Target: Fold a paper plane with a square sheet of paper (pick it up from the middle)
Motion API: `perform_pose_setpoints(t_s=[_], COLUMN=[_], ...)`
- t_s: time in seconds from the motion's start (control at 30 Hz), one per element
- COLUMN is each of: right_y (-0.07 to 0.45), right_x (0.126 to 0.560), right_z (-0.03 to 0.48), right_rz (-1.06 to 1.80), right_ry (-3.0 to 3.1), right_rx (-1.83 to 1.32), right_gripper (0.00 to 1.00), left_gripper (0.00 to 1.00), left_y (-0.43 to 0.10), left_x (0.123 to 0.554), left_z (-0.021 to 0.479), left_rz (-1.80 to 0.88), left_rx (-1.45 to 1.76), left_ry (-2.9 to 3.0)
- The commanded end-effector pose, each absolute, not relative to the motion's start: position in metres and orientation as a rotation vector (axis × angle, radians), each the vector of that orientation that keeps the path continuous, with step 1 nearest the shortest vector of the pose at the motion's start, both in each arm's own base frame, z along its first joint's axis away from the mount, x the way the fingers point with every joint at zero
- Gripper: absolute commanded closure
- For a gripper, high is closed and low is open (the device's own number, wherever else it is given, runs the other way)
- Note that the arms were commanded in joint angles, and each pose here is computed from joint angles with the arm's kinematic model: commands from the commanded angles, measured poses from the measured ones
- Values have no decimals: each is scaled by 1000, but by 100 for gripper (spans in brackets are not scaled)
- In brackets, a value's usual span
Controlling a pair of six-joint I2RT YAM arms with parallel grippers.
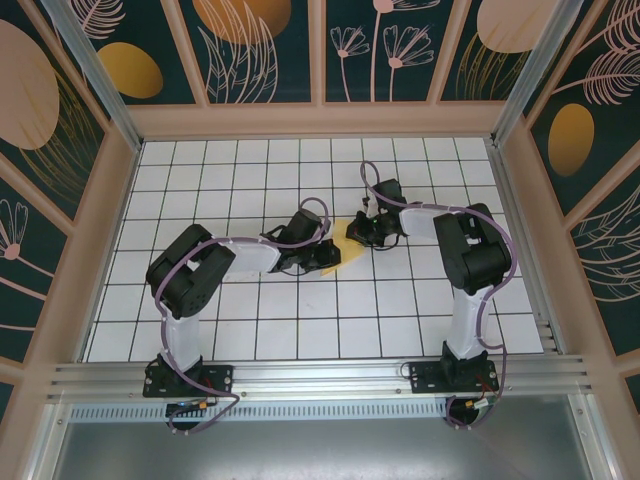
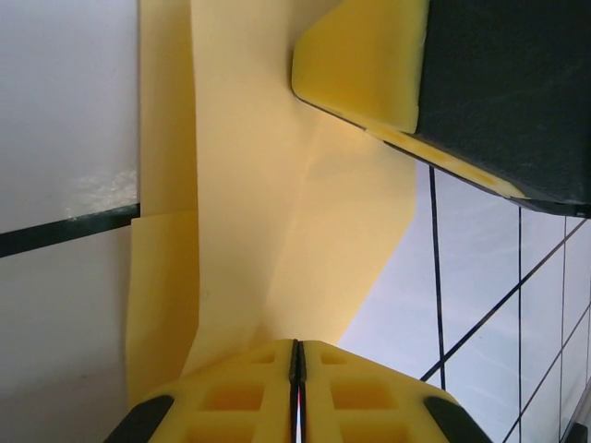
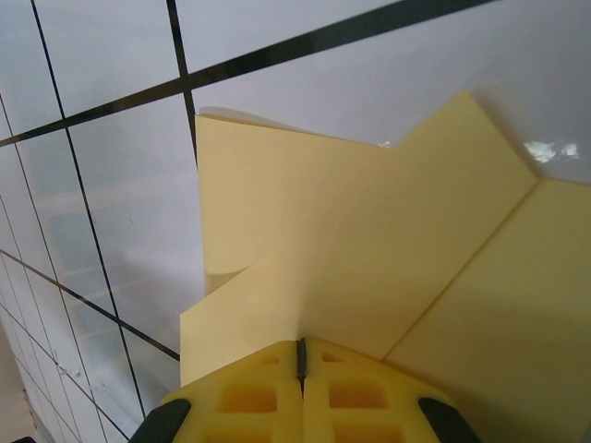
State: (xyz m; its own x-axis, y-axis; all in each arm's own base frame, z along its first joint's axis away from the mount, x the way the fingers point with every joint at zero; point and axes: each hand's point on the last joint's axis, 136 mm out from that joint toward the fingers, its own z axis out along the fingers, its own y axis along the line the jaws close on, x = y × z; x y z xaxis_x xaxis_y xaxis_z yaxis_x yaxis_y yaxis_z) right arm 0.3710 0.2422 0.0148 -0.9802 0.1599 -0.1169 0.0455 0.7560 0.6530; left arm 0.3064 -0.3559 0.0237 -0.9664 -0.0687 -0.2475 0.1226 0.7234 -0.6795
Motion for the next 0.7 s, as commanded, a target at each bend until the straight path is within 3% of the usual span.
perform_pose_setpoints(t_s=[0.0, 0.37, 0.67], right_y=[208, 208, 207], right_x=[349, 346, 344], right_z=[-40, -43, -44], right_rz=[732, 730, 729], right_ry=[2954, 2965, 2971], right_rx=[305, 304, 303], right_gripper=[96, 96, 96], left_gripper=[87, 82, 82], left_y=[-351, -369, -367], left_x=[310, 324, 330], left_z=[16, 65, 54], left_rz=[-1016, -1154, -1101], left_rx=[33, 90, 68], left_ry=[2691, 2531, 2563])
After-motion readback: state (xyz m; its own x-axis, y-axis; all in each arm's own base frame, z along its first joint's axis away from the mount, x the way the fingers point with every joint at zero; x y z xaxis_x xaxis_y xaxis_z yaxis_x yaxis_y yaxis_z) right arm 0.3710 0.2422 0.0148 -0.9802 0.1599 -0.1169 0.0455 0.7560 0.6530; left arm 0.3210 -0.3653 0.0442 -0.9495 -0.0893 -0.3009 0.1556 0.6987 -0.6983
